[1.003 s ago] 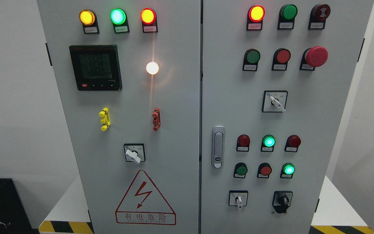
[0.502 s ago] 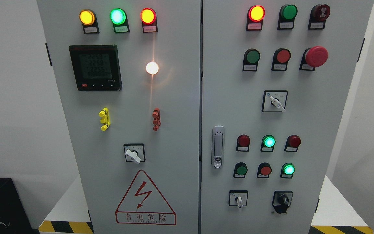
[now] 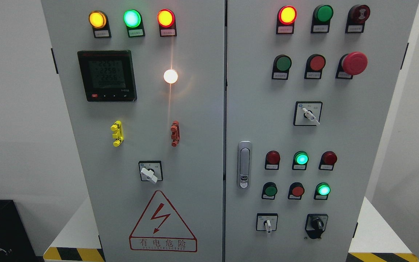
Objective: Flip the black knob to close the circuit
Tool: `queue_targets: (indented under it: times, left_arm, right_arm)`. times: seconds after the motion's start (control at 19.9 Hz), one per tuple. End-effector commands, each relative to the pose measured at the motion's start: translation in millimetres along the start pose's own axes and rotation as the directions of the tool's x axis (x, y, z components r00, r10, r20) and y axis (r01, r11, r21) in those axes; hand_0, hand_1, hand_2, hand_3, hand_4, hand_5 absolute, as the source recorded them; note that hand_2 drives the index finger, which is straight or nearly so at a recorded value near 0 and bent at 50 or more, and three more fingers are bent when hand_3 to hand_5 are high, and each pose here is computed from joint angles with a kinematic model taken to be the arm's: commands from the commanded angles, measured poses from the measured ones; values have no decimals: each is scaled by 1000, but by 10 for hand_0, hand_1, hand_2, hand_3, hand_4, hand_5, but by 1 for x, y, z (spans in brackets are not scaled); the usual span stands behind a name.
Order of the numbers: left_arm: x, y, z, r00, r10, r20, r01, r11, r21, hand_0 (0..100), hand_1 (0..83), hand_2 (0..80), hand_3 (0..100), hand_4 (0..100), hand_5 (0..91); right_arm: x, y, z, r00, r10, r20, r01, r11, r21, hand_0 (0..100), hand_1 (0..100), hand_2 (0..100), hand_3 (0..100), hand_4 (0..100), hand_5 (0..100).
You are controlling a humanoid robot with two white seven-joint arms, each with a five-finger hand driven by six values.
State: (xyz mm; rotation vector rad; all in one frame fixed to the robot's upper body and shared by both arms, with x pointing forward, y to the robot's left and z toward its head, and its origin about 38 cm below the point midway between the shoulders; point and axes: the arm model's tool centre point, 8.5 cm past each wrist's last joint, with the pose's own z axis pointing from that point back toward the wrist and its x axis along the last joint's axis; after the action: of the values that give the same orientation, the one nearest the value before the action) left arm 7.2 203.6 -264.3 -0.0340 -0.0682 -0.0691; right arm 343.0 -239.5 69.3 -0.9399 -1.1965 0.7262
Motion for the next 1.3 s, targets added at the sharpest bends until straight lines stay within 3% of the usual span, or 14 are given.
queue_targets:
  times: [0.0,0.8,1.25]
  left_arm:
    - [-6,-1,0,1000,2,2,-2,1000,-2,120,556,0,0,0,0]
    - [-6,-2,0,1000,2,3,-2,1000,-3,120,556,0,0,0,0]
    - [-6,-1,0,1000,2,2,-2,1000,-2,120,556,0,0,0,0]
  right_arm:
    - [18,-28,-12,999,49,15,-48,996,-74,0,0,890,1000,891,919]
    - [20,-53,-52,999,36,-29,-40,991,-124,0,0,880,1000,889,921]
    - [11,-68,-61,996,61,-64,-69,988,-135,0,0,880,1000,889,921]
